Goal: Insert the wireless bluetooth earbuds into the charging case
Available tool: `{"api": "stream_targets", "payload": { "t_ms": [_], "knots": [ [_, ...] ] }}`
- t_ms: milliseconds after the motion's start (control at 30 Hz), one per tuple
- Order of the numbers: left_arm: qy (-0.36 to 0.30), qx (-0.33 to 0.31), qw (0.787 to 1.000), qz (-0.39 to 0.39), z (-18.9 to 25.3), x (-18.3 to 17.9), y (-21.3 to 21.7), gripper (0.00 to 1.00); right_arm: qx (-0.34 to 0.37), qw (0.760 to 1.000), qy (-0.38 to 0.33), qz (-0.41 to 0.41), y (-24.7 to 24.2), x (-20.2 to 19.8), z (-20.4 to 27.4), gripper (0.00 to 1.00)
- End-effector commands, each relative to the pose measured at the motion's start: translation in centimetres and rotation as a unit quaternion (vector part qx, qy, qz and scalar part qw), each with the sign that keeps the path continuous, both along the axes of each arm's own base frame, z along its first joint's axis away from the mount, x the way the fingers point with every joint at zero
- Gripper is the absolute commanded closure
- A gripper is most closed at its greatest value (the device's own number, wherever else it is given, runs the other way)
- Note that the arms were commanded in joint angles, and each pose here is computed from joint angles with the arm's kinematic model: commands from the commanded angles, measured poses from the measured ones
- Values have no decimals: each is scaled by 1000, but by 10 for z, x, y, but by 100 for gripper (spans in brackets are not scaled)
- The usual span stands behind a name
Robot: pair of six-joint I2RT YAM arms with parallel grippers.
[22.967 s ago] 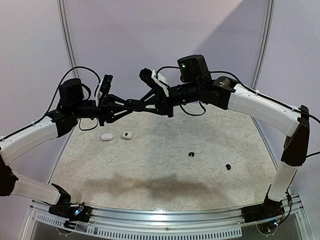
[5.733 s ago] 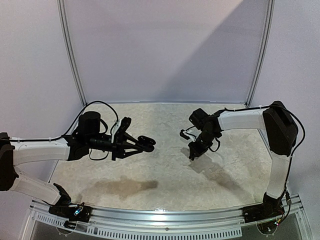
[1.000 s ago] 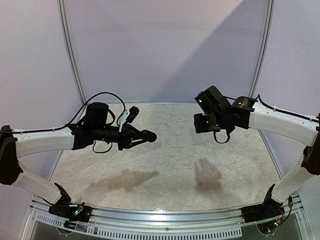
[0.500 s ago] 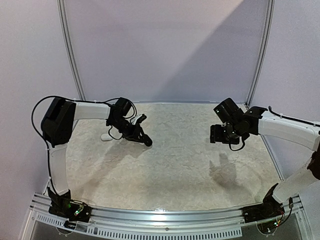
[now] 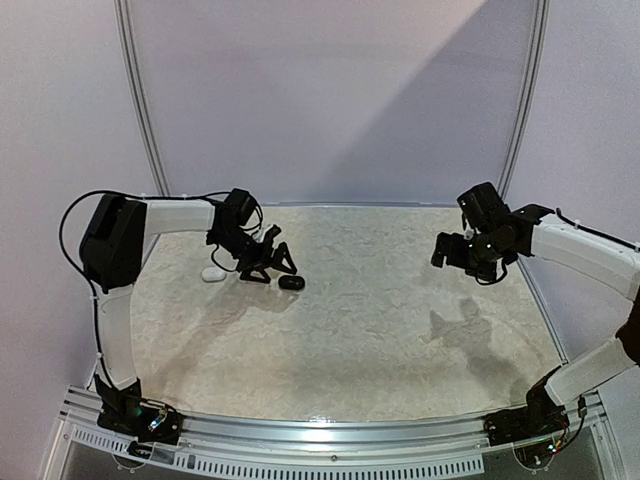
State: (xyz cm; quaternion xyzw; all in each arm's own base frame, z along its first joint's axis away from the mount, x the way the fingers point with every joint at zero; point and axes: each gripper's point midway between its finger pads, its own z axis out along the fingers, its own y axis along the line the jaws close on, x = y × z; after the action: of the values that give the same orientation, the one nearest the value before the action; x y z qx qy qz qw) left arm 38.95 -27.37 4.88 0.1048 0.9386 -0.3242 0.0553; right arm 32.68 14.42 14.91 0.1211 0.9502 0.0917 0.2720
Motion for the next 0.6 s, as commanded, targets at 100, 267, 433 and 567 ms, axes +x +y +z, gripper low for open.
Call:
{"api": "stream_targets", "payload": {
  "t_ms": [100,267,433,567],
  "knots": [
    [-117,35,991,-58,96,-25,29,1,101,992,-70,-19,-43,54,29,1],
    [-290,156,944,-8,150,-5,108,1,120,974,-164,-95,-120,81,30,1],
    [-329,254,910,18,162,-12,176,1,-19,948,-262,-183,-187,75,28,1],
    [-311,248,914,74,149,-27,214,1,-85,943,-256,-194,-204,69,10,1]
  ]
}}
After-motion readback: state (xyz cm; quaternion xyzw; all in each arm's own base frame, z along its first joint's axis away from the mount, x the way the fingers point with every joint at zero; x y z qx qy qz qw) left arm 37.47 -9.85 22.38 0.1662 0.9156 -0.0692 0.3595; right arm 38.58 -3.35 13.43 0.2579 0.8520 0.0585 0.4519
